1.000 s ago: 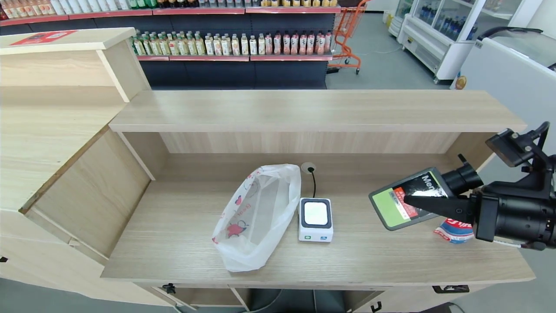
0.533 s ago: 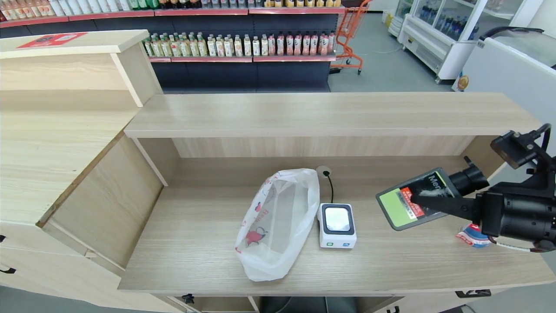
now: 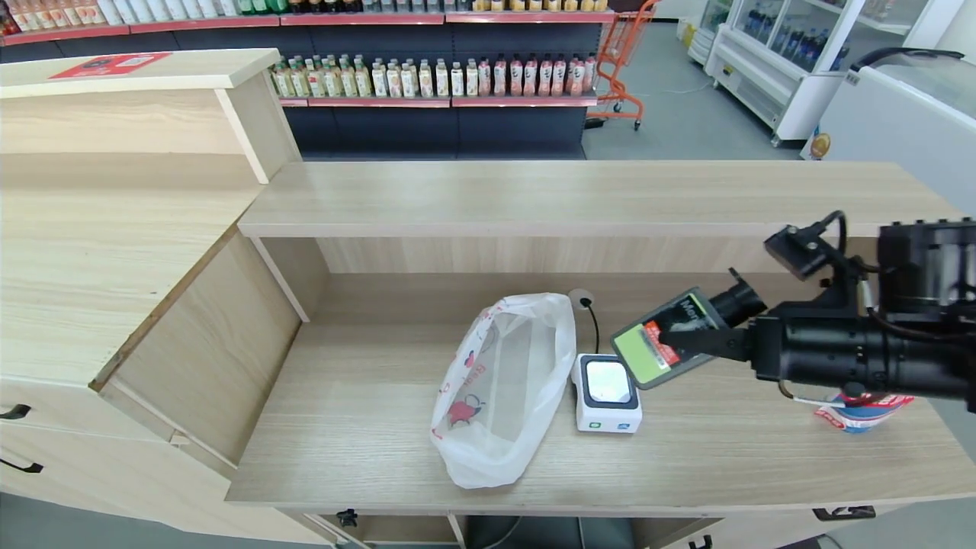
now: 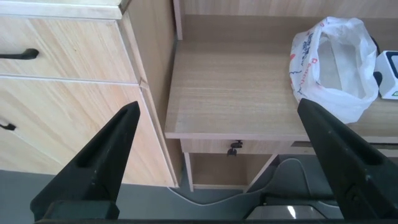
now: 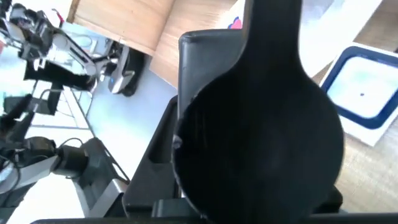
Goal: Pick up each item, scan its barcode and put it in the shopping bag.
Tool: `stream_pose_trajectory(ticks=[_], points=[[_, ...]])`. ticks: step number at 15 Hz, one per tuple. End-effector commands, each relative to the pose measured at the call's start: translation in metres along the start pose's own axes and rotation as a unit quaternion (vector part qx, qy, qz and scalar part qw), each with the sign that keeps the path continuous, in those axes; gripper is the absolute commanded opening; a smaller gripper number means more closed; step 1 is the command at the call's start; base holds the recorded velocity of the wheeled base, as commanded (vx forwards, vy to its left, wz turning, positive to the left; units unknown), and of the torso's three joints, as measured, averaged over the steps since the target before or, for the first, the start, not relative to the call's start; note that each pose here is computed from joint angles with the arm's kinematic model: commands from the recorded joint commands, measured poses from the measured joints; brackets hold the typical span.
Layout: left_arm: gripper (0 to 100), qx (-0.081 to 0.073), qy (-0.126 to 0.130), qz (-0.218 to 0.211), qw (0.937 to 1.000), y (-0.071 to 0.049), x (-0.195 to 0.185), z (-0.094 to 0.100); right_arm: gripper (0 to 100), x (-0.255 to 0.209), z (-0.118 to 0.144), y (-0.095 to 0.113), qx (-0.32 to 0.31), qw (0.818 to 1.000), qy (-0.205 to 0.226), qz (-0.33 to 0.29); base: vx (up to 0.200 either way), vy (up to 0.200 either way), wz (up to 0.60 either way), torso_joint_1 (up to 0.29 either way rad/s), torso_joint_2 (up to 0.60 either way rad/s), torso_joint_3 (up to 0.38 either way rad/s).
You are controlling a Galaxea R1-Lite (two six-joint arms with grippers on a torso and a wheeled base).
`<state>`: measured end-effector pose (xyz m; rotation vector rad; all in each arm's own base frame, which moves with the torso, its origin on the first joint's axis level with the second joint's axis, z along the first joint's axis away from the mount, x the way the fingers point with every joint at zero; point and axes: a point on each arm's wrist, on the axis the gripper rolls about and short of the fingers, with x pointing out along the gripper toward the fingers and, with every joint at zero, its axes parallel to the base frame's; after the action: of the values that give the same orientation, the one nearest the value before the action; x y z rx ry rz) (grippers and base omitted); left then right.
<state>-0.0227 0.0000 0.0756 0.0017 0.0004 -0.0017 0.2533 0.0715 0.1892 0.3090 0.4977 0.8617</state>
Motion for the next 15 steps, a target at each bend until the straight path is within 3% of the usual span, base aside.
stream_pose_trajectory(ticks=[1,4,7,11,15], points=[[100,0.0,0.0,0.0,1.0,0.0,0.0,0.0,0,0.063,-0.012,-0.019,-0.011,0.997,0.064,0.029,0.0,0.0,0.0,0.0,0.0,0.0],[100,0.0,0.0,0.0,1.0,0.0,0.0,0.0,0,0.1,-0.05,-0.054,-0.169,0.978,0.114,0.044,0.0,0.0,0.0,0.0,0.0,0.0],[100,0.0,0.0,0.0,1.0,0.0,0.0,0.0,0,0.121,-0.065,-0.07,-0.216,0.967,0.121,0.053,0.0,0.0,0.0,0.0,0.0,0.0],[100,0.0,0.0,0.0,1.0,0.0,0.0,0.0,0,0.192,-0.067,-0.085,-0.297,0.951,0.048,0.064,0.0,0.0,0.0,0.0,0.0,0.0],[100,0.0,0.0,0.0,1.0,0.0,0.0,0.0,0,0.224,-0.078,-0.09,-0.358,0.932,0.007,0.06,0.0,0.0,0.0,0.0,0.0,0.0]])
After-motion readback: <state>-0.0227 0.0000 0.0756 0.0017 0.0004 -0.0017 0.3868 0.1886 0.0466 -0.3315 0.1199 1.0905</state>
